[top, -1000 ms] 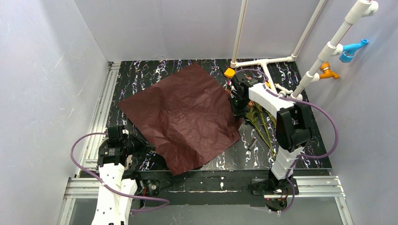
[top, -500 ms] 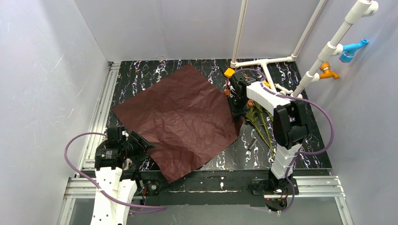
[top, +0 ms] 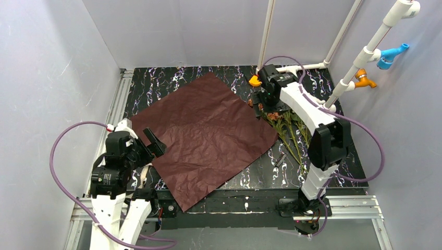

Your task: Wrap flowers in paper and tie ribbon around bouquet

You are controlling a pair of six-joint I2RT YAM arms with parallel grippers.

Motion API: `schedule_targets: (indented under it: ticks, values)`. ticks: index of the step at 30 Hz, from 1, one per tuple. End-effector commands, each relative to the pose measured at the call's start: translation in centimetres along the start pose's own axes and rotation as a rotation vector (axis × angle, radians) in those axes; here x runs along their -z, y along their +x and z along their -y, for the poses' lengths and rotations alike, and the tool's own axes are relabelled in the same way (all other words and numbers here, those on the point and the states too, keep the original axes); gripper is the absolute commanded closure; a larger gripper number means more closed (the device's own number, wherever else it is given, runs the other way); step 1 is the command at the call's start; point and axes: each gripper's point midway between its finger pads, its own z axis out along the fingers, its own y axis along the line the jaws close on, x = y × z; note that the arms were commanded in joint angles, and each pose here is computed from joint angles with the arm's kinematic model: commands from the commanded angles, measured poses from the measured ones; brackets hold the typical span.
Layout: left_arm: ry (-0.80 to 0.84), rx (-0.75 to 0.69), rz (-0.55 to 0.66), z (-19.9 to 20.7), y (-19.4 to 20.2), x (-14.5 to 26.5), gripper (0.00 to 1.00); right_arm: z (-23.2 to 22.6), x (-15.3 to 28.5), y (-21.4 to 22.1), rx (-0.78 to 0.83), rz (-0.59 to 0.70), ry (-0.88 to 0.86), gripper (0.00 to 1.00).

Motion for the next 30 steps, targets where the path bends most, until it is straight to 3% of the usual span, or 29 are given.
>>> schedule_targets:
  ticks: [1,5,10,18,24,30]
  values:
    - [-0.013,-0.168,0.071,-0.3,-2.2,-0.5,0.02,5.0,6.4,-2.0,-0.064,0.241,0.236,0.02]
    - [0.084,-0.181,0.073,1.1,-1.7,-1.1,0.02,7.6,7.3,-1.0,-0.151,0.394,0.321,0.02]
    - [0.056,-0.145,0.094,0.1,-1.3,-2.1,0.02,9.1,5.1,0.7,-0.218,0.437,0.32,0.07]
    - [0.037,-0.132,0.092,-0.2,-1.2,-2.2,0.02,12.2,0.0,2.0,-0.189,0.28,0.407,0.19]
    - [0.033,-0.126,0.087,-0.3,-1.1,-2.5,0.02,12.6,-4.3,3.6,-0.215,0.189,0.379,0.25]
    - [0.031,-0.126,0.089,-0.3,-1.1,-2.5,0.02,12.7,-7.1,5.1,-0.216,0.127,0.37,0.41]
